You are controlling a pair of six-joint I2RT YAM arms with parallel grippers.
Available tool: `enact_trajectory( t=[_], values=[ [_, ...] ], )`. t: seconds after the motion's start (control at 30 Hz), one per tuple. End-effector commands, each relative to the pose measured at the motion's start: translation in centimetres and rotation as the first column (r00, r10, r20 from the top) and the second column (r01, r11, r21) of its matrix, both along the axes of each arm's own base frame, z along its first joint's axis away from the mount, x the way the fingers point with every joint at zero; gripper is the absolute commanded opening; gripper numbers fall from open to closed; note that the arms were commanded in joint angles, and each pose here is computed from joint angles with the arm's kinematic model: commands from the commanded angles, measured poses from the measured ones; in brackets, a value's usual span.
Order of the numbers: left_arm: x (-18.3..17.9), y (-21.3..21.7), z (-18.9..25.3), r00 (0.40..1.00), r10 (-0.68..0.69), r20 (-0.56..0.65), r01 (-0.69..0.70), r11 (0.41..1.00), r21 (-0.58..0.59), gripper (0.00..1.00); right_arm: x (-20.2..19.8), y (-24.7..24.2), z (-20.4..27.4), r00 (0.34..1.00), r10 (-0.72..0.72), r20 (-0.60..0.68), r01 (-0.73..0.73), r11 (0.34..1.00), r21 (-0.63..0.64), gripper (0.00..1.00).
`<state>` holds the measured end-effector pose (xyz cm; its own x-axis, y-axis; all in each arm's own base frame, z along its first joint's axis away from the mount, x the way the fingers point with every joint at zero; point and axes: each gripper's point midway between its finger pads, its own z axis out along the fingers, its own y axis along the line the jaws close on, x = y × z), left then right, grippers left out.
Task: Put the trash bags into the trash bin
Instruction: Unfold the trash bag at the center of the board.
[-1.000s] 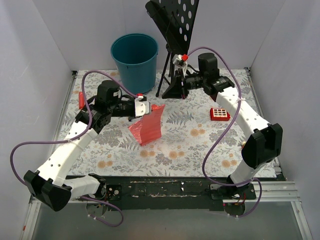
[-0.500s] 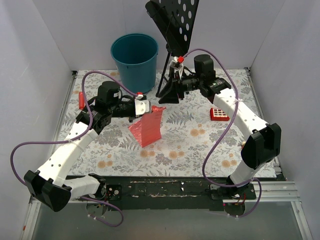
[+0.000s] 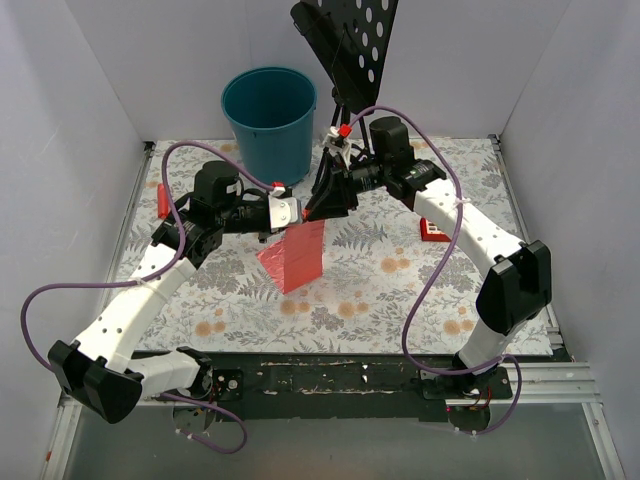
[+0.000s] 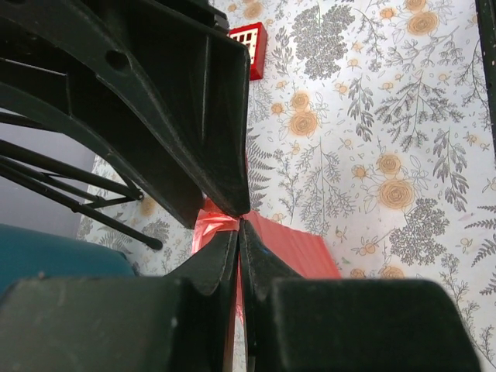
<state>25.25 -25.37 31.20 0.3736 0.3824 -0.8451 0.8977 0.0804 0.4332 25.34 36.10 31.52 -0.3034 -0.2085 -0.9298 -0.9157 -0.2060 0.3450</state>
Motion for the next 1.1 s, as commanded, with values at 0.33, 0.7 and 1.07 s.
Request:
enact_trajectory(
  t=[0.33, 0.7, 1.07],
  values=[
    [-1.0, 0.4, 1.4, 0.999, -0.016, 0.051, 0.016, 1.0, -0.009, 0.0, 5.2, -1.4, 0.7, 0.978, -0.201, 0.063, 0.202, 0.979, -0.005, 0.01],
    [-0.9, 0.5, 1.1, 0.999, -0.003, 0.04, 0.003, 1.0, -0.005, 0.0, 6.8, -2.7, 0.0, 0.959, -0.28, 0.038, 0.282, 0.959, -0.029, 0.05],
    [-0.4, 0.3, 1.1, 0.998, -0.01, 0.055, 0.01, 1.0, -0.002, 0.0, 0.9, -0.7, 1.2, 0.999, -0.036, 0.03, 0.035, 0.999, 0.03, 0.51]
  ],
)
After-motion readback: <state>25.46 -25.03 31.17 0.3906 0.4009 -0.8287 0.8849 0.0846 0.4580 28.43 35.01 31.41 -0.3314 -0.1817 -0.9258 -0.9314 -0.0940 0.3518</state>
